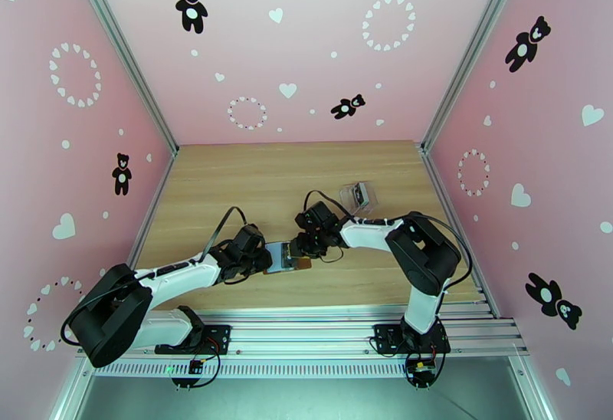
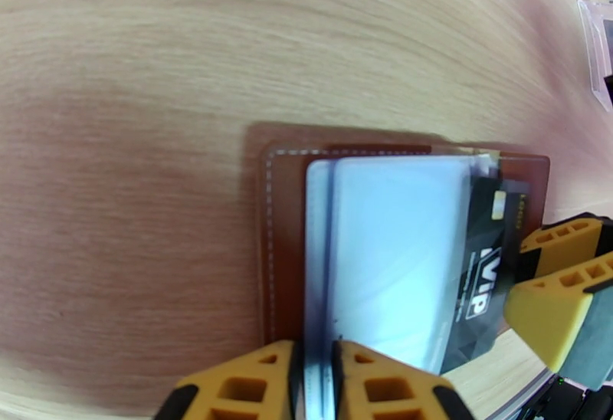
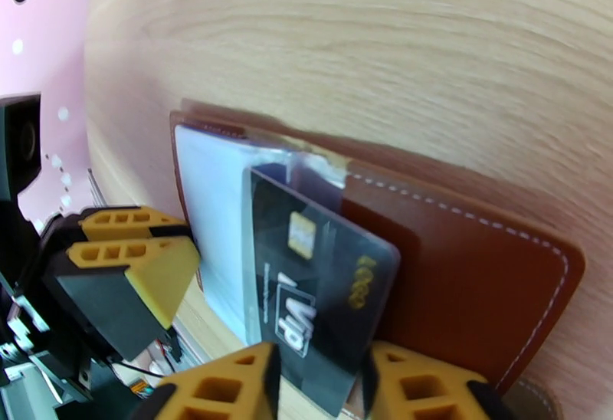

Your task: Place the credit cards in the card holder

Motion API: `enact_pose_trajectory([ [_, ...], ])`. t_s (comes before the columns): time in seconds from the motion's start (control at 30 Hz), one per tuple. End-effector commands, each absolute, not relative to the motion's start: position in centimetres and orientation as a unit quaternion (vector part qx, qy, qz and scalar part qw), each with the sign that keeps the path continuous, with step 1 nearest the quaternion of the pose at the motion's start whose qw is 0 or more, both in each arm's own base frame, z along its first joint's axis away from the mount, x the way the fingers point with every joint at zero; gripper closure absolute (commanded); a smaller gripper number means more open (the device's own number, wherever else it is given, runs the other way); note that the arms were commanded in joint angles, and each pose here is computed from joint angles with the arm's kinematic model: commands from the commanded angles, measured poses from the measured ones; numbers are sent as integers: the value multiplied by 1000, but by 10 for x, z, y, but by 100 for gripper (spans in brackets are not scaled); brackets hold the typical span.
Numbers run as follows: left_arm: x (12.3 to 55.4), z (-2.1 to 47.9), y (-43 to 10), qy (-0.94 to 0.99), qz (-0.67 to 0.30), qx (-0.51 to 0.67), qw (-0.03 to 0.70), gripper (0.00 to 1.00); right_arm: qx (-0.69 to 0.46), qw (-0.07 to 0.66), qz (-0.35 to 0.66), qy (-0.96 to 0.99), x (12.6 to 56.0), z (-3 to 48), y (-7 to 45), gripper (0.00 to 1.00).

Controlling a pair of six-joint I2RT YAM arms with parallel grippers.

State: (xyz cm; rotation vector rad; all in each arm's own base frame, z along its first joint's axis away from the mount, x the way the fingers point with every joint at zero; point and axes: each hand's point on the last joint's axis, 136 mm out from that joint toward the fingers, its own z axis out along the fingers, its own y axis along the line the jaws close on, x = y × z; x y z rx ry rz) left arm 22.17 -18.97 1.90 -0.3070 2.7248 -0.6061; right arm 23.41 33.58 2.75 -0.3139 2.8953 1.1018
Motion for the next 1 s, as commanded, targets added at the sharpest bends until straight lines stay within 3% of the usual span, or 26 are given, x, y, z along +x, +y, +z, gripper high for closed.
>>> enact_pose_trajectory([
  [0.0, 213, 9, -178, 963, -191, -113, 153, 80, -103, 15, 319, 942, 233, 24, 327, 59],
  [0.97, 213, 11, -181, 962, -199, -109, 153, 79, -131, 3, 315, 940, 229, 29, 359, 65],
])
